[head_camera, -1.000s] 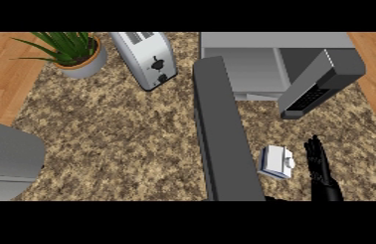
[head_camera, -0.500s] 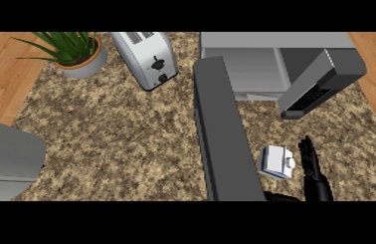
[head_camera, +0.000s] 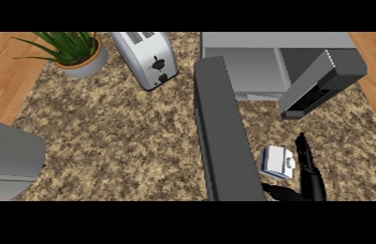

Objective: Pick up the milk, place it into the microwave and close the microwave

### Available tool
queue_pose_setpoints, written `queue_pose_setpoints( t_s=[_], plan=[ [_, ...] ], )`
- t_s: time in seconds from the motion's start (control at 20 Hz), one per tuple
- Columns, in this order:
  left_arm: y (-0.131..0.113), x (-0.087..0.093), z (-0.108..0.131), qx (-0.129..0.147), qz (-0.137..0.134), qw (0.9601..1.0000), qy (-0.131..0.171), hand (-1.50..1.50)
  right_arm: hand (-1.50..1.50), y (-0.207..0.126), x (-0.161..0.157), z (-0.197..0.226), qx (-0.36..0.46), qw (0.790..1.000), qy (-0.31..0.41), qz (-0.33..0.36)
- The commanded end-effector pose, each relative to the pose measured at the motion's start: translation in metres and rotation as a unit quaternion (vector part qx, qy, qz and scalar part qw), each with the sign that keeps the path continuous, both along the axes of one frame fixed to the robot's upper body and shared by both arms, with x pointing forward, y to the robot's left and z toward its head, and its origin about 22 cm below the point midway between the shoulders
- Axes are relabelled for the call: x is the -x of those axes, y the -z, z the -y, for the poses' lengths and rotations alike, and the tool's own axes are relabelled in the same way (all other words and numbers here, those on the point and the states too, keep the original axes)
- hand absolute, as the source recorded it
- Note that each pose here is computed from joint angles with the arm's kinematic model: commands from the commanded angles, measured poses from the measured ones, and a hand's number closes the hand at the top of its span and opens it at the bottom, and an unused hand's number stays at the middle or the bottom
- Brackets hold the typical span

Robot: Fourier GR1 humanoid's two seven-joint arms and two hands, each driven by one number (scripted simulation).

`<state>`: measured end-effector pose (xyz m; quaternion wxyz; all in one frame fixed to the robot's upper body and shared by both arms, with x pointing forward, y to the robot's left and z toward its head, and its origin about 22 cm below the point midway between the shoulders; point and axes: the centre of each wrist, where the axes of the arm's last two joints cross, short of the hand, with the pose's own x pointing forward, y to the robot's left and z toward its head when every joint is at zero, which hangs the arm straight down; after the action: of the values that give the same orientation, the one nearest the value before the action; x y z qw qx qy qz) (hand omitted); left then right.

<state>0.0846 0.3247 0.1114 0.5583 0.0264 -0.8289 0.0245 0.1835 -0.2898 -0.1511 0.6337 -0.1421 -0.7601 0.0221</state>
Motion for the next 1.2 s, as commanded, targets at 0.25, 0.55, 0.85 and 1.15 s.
queue_pose_setpoints(
  t_s=[0.25, 0.55, 0.85, 1.15],
  plan=[
    [0.009, 0.003, -0.003, 0.003, -0.001, 1.0, -0.003, -1.5, 1.5, 0.013, -0.023, 0.011, -0.012, 0.999, -0.043, 0.015],
    [-0.004, 0.014, -0.007, -0.009, 0.003, 1.0, 0.002, -1.5, 1.5, 0.01, -0.042, -0.019, 0.038, 0.995, -0.05, 0.076],
    [-0.003, 0.01, -0.008, 0.004, -0.001, 0.9999, 0.015, -1.5, 1.5, -0.008, -0.076, 0.004, 0.0, 0.993, -0.087, 0.08],
    [0.002, 0.013, -0.007, 0.006, 0.004, 0.9998, 0.018, -1.5, 1.5, -0.034, -0.108, 0.023, -0.014, 0.984, -0.151, 0.098]
  ],
)
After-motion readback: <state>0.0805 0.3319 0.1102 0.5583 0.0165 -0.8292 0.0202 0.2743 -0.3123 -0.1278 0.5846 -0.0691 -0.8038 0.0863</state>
